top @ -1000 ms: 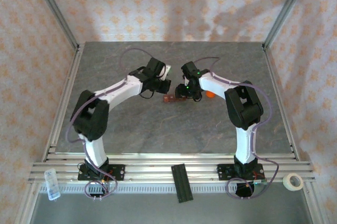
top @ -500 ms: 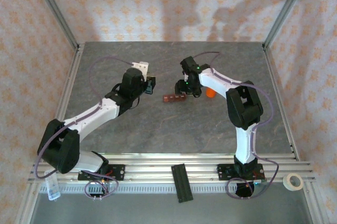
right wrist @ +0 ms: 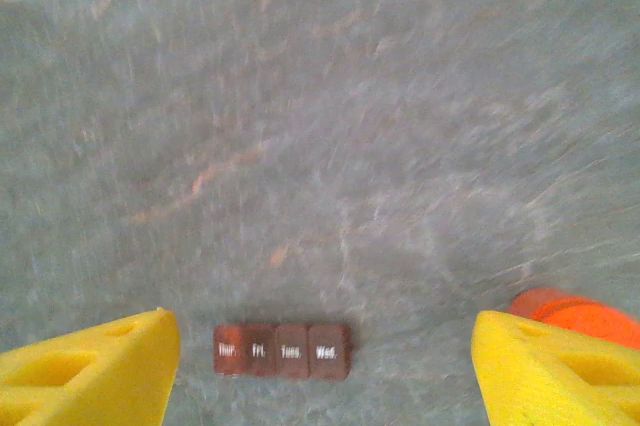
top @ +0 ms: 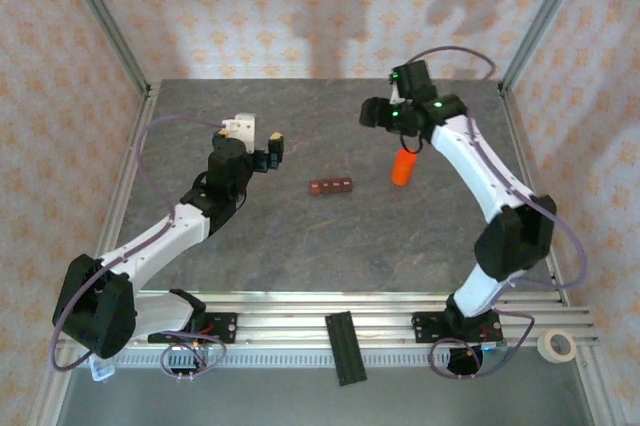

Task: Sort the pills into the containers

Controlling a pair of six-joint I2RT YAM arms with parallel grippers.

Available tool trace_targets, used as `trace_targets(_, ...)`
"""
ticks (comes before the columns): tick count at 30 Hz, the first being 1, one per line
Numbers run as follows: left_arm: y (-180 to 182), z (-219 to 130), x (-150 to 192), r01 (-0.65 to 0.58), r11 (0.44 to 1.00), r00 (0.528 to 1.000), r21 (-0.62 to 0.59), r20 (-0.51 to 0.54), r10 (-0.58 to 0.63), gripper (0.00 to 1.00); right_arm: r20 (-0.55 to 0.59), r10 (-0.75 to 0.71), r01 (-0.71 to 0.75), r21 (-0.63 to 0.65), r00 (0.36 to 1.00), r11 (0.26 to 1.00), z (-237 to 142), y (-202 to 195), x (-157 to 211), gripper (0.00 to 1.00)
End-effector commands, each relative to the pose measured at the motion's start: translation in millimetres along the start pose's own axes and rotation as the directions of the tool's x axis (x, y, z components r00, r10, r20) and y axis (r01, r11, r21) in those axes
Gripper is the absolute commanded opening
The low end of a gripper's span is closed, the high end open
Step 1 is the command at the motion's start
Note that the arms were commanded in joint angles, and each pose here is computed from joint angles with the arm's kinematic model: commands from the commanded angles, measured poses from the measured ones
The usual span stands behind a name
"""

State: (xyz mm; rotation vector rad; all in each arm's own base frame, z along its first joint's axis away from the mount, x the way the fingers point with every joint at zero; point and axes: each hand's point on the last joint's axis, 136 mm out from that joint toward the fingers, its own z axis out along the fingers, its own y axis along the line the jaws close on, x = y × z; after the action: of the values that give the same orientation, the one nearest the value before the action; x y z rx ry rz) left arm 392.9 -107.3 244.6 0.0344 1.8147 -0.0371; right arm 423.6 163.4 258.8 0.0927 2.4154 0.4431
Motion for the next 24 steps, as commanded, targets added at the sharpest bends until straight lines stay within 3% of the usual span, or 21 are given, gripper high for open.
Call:
trace_targets(1,25.0,-10.4,-22.9,-0.008,0.994,0.994,-0.110,0.108,0.020,1.00,0.136,0.048,-0.056,0.055,0.990,0.997,-31.0,-27.0,-24.0,0.78)
trace_targets(7,46.6,-22.0,-29.1,0.001,0.985,0.979,-0.172,0.199,0.033,1.00,0.281,0.104,-0.151,0.150,0.954,0.977,-63.4,-76.1,-39.0,0.83)
trace_targets(13,80.2,-33.6,-21.5,0.031,0.965,0.975,-0.259,0.218,0.027,1.00,0.409,0.160,-0.296,0.296,0.899,0.908,-80.3,-134.3,-36.0,0.97)
trace_targets(19,114.9,-43.5,10.0,0.001,0.935,0.987,-0.356,0.151,0.057,1.00,0.507,0.161,-0.395,0.396,0.847,0.829,-84.4,-183.2,-19.1,1.00)
trace_targets(24,132.0,-38.0,43.6,-0.014,0.914,0.997,-0.406,0.068,0.045,1.00,0.546,0.076,-0.392,0.491,0.835,0.778,-74.7,-211.0,-4.0,1.00)
